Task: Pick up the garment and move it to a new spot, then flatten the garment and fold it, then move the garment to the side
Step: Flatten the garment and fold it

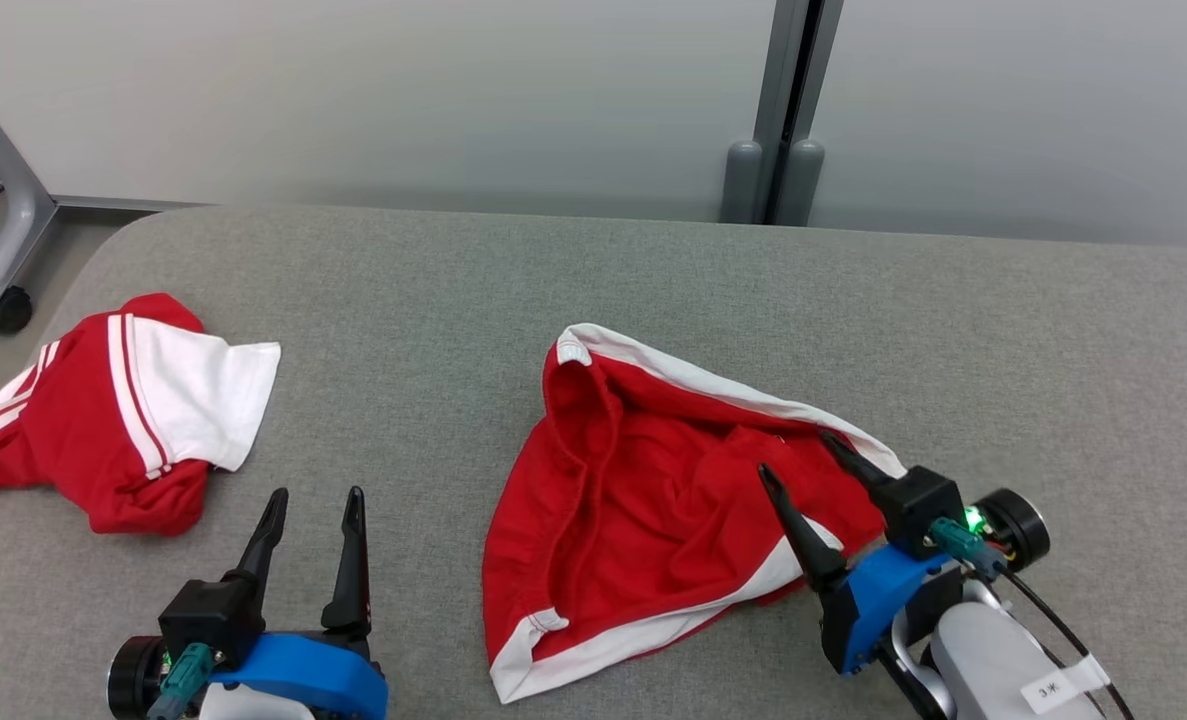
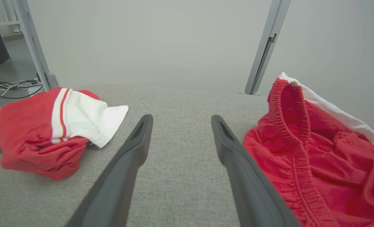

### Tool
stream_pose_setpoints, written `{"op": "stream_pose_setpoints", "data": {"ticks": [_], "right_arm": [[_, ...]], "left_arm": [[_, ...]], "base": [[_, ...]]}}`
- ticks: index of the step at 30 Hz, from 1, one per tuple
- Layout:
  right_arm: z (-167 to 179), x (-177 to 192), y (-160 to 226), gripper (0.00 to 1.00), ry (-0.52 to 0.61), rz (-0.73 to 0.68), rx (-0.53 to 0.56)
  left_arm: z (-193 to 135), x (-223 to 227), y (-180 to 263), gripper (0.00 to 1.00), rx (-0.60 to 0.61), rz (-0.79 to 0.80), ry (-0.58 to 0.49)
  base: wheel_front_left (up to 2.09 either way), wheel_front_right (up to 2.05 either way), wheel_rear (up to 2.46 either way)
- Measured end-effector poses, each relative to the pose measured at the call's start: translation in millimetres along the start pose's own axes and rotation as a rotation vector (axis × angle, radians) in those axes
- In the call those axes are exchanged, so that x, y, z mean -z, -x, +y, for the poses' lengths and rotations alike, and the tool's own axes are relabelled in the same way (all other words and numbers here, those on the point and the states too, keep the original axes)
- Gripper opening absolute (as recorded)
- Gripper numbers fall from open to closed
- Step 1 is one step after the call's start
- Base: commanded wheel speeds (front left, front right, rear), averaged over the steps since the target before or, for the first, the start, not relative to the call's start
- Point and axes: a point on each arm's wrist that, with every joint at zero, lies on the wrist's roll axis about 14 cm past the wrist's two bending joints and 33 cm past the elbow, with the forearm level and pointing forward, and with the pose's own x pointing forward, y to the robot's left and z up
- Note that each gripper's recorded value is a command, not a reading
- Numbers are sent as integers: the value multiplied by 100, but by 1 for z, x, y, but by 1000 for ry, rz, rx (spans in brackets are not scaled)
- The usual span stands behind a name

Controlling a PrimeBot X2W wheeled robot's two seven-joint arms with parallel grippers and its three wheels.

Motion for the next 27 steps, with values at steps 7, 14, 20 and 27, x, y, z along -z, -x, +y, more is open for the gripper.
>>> {"op": "stream_pose_setpoints", "data": {"ticks": [7, 14, 20, 27], "right_arm": [[2, 27, 25, 100, -20, 56, 23], [10, 62, 32, 100, -69, 167, 13], [22, 67, 27, 0, -116, 187, -6], [10, 41, 43, 0, -185, 72, 62]], "left_arm": [[-1, -1, 1, 100, 9, -2, -8], [3, 2, 3, 100, -1, 8, -12], [6, 4, 3, 100, -10, 13, -12], [-1, 6, 7, 100, 9, 16, -10]], "base": [[0, 0, 0], [0, 0, 0], [0, 0, 0], [0, 0, 0]]}}
